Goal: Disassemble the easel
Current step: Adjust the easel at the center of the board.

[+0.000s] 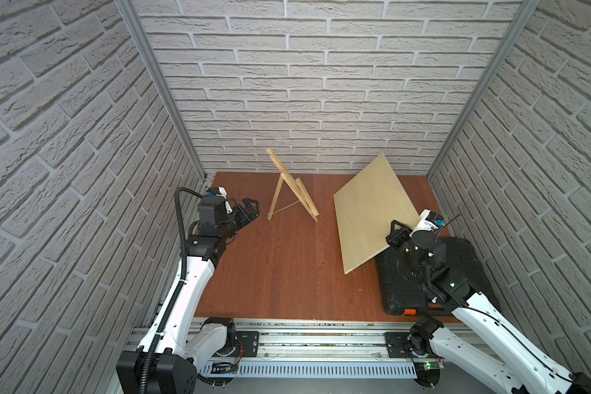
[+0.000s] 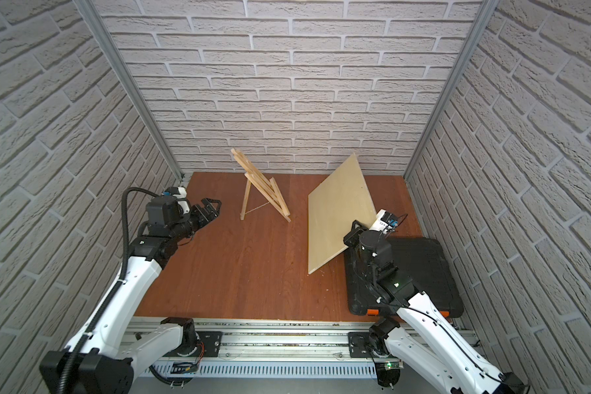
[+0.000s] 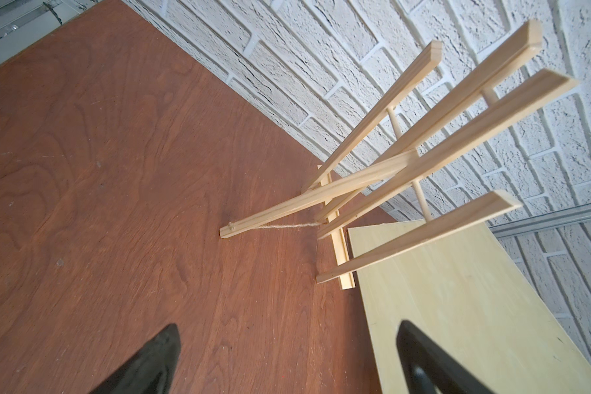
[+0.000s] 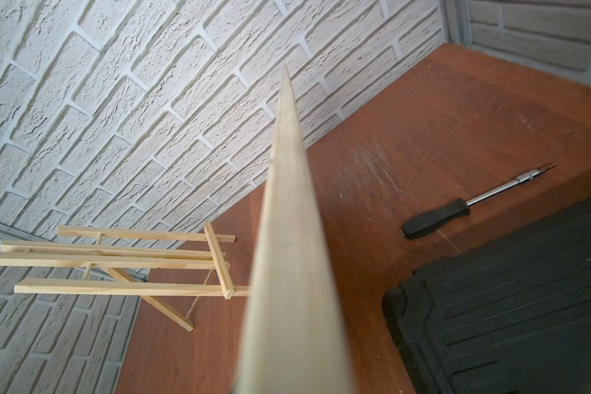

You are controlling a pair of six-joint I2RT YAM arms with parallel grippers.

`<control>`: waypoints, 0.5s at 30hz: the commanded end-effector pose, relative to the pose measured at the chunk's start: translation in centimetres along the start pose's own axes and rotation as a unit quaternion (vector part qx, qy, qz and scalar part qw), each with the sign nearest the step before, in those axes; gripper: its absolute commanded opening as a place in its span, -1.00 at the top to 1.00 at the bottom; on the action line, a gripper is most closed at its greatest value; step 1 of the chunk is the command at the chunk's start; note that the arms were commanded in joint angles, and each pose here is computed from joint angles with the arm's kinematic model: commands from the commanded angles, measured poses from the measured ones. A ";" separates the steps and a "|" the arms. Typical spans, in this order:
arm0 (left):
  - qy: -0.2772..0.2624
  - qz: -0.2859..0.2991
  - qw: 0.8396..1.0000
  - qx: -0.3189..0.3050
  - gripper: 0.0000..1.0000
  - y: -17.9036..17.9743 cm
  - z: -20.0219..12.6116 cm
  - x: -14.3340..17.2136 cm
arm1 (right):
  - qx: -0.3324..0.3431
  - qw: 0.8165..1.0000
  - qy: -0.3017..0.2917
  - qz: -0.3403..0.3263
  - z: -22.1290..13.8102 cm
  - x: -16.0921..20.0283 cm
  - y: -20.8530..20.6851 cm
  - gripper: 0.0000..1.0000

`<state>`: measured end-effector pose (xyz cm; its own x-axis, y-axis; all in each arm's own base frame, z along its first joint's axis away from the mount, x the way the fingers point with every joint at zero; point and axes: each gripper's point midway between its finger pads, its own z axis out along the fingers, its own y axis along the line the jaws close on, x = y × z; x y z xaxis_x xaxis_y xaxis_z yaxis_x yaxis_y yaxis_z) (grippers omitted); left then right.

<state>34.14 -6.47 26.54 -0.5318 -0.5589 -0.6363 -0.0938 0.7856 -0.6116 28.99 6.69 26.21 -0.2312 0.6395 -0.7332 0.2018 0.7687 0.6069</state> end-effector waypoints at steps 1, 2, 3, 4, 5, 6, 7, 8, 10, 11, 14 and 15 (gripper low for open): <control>-0.011 0.002 1.000 -0.001 -0.96 0.3 0.2 -0.3 | -0.093 0.994 -0.011 0.056 0.0 -1.2 4.3 0.95; -0.011 0.001 1.000 -0.003 -0.96 0.4 0.2 -0.4 | -0.096 0.994 -0.001 0.057 0.3 -0.6 4.4 0.95; -0.014 0.001 1.000 -0.005 -0.96 0.4 0.2 -0.4 | -0.097 0.994 0.007 0.058 0.6 -0.1 4.3 0.95; -0.015 0.000 1.000 -0.007 -0.96 0.5 0.1 -0.5 | -0.097 0.993 0.017 0.059 0.9 0.6 4.3 0.94; -0.016 0.000 1.000 -0.008 -0.97 0.6 0.1 -0.5 | -0.099 0.993 0.025 0.063 1.2 1.2 4.2 0.94; -0.018 0.000 1.000 -0.009 -0.97 0.6 0.0 -0.6 | -0.100 0.992 0.031 0.066 1.4 1.6 4.1 0.94; -0.018 0.000 1.000 -0.010 -0.96 0.7 0.0 -0.6 | -0.099 0.992 0.037 0.069 1.6 2.2 4.0 0.94; -0.020 0.000 1.000 -0.010 -0.96 0.7 0.0 -0.7 | -0.099 0.992 0.043 0.073 1.7 2.6 3.9 0.94; -0.022 0.000 1.000 -0.011 -0.96 0.7 -0.1 -0.7 | -0.100 0.991 0.052 0.074 1.8 3.6 3.7 0.94; -0.023 -0.001 1.000 -0.013 -0.96 0.8 -0.1 -0.7 | -0.100 0.991 0.055 0.071 1.7 4.1 3.7 0.94; -0.024 -0.003 1.000 -0.014 -0.96 0.9 -0.1 -0.8 | -0.093 0.992 0.051 0.066 1.4 5.0 3.4 0.94; -0.024 -0.003 1.000 -0.013 -0.96 0.9 -0.1 -0.8 | -0.091 0.992 0.049 0.065 1.3 5.2 3.3 0.94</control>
<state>34.26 -5.66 26.25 -0.5161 -0.5684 -0.6408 -0.1233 0.7896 -0.6011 30.20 11.02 22.98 -0.2993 0.7208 -0.6252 0.1308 0.6801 0.7214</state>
